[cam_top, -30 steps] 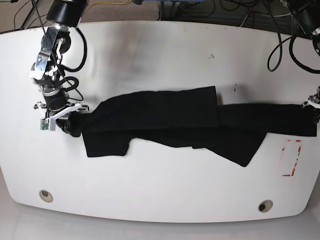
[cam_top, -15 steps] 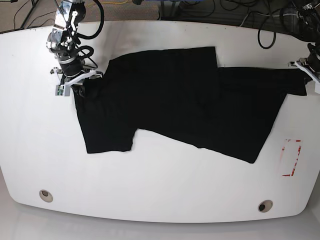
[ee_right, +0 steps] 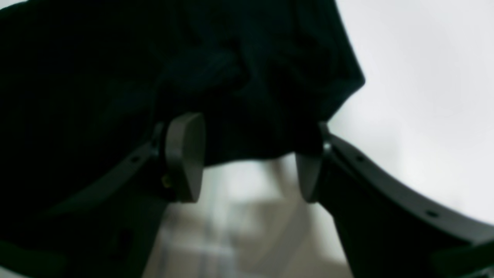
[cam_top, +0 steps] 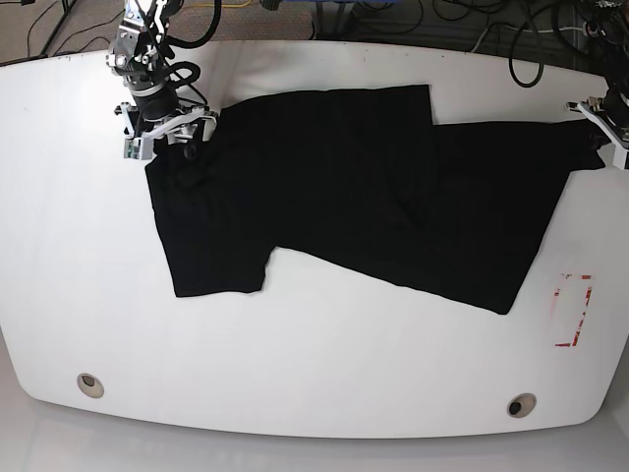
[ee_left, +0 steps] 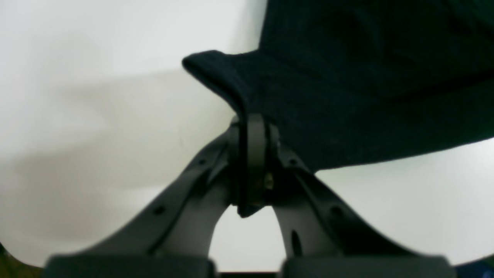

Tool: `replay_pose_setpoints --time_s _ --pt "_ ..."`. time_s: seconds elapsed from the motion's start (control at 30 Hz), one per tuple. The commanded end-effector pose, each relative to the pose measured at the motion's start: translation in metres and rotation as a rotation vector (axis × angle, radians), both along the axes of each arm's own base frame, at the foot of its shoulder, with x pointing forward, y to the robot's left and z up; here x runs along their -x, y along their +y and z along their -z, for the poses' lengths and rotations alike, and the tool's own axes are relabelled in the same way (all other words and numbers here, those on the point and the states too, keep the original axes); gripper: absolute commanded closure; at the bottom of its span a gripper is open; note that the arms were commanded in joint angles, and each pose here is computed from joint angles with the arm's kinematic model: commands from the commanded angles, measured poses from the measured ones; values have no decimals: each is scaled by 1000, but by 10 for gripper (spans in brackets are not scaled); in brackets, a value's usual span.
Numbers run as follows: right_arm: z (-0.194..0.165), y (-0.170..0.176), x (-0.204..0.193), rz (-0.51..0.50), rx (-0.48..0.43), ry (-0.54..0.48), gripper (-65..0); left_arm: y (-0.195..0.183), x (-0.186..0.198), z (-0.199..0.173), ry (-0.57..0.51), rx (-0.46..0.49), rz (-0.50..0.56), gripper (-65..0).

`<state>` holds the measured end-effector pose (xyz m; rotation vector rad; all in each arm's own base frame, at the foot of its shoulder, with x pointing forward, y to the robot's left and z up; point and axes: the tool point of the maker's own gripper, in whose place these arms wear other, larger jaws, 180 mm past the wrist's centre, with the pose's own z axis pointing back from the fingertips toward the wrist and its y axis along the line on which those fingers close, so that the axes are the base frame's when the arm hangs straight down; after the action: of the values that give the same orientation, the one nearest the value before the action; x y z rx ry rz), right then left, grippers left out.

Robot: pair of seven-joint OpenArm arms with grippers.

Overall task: Layout the t-shirt on the table in an organized manner, then fold the t-shirt properly
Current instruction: 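Hold the shirt edges with both grippers and adjust the grip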

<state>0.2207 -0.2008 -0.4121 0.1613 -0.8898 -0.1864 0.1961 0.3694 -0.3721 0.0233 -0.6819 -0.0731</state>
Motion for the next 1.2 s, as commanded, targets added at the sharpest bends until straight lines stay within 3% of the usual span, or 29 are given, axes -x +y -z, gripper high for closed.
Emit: replay_pose_setpoints --time_s 0.0,0.3,0.53,1.17 --pt "-22 -1 -4 -7 14 -70 -360 5 -10 -16 -46 -25 17 0" --pt "-45 34 12 -38 -31 -105 -361 4 -11 -16 -48 -25 19 0" --pt "-30 63 18 -80 -102 -20 -363 4 -12 -17 -50 -25 19 0" --pt "13 75 34 -59 -175 107 -363 5 -13 -18 -53 -29 21 0"
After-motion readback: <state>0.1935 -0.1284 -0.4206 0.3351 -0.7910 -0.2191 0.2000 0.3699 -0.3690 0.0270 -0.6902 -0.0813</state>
